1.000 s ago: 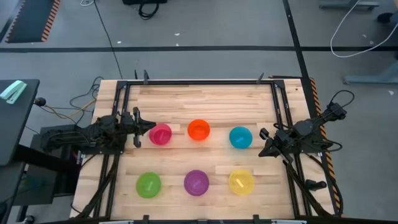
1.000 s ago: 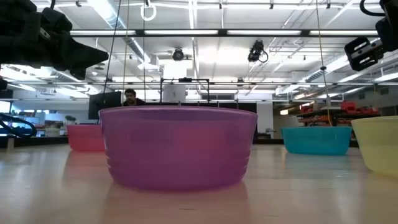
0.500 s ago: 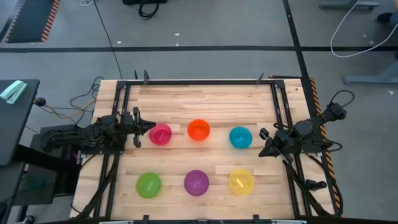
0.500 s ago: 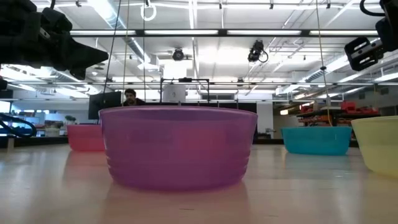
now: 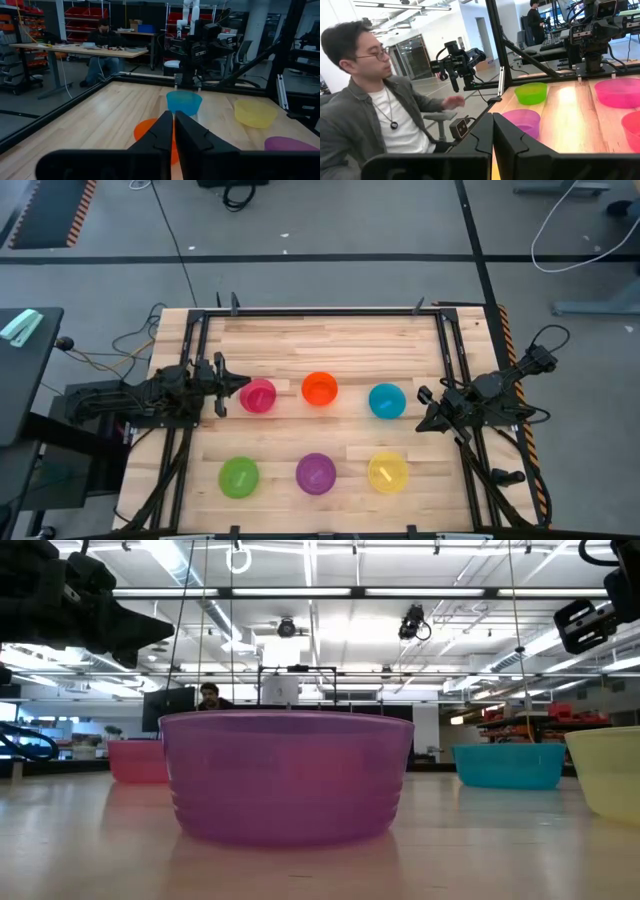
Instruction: Nest bowls inside each other
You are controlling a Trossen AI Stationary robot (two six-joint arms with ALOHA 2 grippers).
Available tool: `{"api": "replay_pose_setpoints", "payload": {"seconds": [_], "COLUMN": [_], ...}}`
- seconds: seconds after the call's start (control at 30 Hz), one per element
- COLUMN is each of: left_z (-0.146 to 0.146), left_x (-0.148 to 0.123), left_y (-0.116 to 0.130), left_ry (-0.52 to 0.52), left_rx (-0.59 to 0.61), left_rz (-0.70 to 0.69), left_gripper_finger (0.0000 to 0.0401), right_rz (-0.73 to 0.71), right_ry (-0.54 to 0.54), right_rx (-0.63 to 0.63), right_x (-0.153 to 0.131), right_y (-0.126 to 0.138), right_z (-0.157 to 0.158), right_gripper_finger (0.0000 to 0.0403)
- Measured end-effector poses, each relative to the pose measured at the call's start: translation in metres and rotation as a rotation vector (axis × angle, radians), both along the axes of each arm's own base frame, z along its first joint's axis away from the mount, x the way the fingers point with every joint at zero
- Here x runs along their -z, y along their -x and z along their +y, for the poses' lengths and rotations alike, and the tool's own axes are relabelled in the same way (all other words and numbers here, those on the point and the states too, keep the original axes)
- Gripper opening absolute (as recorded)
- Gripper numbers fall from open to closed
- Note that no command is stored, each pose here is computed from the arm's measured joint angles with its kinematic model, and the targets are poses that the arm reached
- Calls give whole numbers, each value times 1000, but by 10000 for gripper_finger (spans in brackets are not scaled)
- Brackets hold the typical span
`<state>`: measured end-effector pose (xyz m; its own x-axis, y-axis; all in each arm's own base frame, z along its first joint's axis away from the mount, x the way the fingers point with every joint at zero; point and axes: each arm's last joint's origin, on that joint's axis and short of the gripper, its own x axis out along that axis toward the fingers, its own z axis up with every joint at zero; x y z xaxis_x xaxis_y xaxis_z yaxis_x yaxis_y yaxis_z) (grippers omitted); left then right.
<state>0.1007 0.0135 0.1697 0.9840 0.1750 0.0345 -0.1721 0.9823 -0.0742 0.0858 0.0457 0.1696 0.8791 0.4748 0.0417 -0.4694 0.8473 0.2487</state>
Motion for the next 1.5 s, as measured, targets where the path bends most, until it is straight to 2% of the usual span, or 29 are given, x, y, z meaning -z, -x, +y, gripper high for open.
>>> {"api": "replay_pose_setpoints", "payload": {"seconds": [0.3, 0.53, 0.67, 0.77, 1.17, 1.5], "left_z": [0, 0, 0, 0, 1, 1], "left_x": [0, 0, 0, 0, -8, -9], "left_y": [0, 0, 0, 0, 1, 1], "left_ry": [0, 0, -9, -11, -26, -48], "left_rx": [0, 0, -1, -1, -24, -29], "left_rz": [0, 0, 2, 0, -81, -83], "left_gripper_finger": [36, 28, 23, 25, 25, 22], "right_rz": [0, 0, 46, 30, 33, 27], "right_ry": [0, 0, -49, -51, -49, -50], "right_rx": [0, 0, -27, -32, -32, -32], "right_x": [0, 0, 1, -3, -3, -4], "right_y": [0, 0, 0, 1, 1, 1], "right_z": [0, 0, 1, 0, 0, 0], "right_gripper_finger": [13, 13, 13, 13, 13, 13]}}
